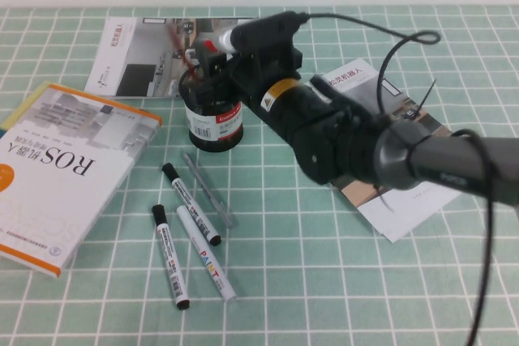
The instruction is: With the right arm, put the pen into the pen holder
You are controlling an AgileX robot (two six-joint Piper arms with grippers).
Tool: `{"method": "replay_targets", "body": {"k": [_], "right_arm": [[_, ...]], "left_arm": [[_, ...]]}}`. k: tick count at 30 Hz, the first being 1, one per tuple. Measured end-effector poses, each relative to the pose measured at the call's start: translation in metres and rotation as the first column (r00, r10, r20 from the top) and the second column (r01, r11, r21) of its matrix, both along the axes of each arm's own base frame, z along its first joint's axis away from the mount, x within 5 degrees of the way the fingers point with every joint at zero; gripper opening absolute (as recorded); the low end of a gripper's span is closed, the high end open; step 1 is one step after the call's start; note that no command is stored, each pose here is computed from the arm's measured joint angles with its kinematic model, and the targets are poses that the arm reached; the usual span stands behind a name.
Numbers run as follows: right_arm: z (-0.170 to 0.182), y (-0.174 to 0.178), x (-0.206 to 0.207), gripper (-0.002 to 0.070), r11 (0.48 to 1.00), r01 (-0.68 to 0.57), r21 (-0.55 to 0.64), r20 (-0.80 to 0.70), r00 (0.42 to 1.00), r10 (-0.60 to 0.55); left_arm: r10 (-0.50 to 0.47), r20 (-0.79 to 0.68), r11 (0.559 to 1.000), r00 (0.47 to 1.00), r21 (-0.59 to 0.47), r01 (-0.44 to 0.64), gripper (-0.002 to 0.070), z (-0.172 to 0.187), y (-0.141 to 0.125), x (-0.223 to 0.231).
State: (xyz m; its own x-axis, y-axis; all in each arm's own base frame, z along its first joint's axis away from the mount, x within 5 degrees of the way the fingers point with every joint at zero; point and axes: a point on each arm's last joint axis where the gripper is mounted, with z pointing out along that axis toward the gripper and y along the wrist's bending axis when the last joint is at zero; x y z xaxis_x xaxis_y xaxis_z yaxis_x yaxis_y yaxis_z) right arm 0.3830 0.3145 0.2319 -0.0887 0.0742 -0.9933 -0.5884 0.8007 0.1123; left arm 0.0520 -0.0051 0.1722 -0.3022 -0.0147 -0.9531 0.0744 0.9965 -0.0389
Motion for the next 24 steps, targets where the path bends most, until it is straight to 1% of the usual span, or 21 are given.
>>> {"method": "replay_targets", "body": {"k": [2,4,6,9,11,14,18,21,24], "right_arm": [[0.01,-0.002,-0.003,0.0329,1.0,-0.01,-0.02,-0.019,1.0,0.01],[0.03,-0.006,-0.011,0.0291,0.999,-0.029,-0.037,-0.053,0.998,0.027],[0.051,-0.012,-0.021,0.0223,0.996,-0.052,-0.075,-0.098,0.994,0.044],[0.083,-0.026,-0.039,0.0074,0.986,-0.076,-0.148,-0.173,0.984,0.05],[0.108,-0.039,-0.056,0.0021,0.98,-0.086,-0.181,-0.214,0.976,0.047],[0.143,-0.061,-0.082,-0.0006,0.971,-0.099,-0.218,-0.249,0.968,0.043],[0.179,-0.092,-0.12,-0.0015,0.965,-0.107,-0.238,-0.261,0.964,0.043],[0.188,-0.117,-0.15,-0.0018,0.962,-0.112,-0.248,-0.276,0.96,0.04],[0.181,-0.142,-0.181,-0.0018,0.962,-0.127,-0.244,-0.317,0.947,0.044]], "left_arm": [[0.0,0.0,1.0,1.0,0.0,0.0,-0.0004,0.0,0.0,0.0],[0.0,0.0,1.0,1.0,0.0,0.0,-0.0004,0.0,0.0,0.0],[0.0,0.0,1.0,1.0,0.0,0.0,-0.0004,0.0,0.0,0.0],[0.0,0.0,1.0,1.0,0.0,0.0,-0.0004,0.0,0.0,0.0],[0.0,0.0,1.0,1.0,0.0,0.0,-0.0004,0.0,0.0,0.0],[0.0,0.0,1.0,1.0,0.0,0.0,-0.0004,0.0,0.0,0.0],[0.0,0.0,1.0,1.0,0.0,0.0,-0.0004,0.0,0.0,0.0],[0.0,0.0,1.0,1.0,0.0,0.0,-0.0004,0.0,0.0,0.0],[0.0,0.0,1.0,1.0,0.0,0.0,-0.0004,0.0,0.0,0.0]]}}
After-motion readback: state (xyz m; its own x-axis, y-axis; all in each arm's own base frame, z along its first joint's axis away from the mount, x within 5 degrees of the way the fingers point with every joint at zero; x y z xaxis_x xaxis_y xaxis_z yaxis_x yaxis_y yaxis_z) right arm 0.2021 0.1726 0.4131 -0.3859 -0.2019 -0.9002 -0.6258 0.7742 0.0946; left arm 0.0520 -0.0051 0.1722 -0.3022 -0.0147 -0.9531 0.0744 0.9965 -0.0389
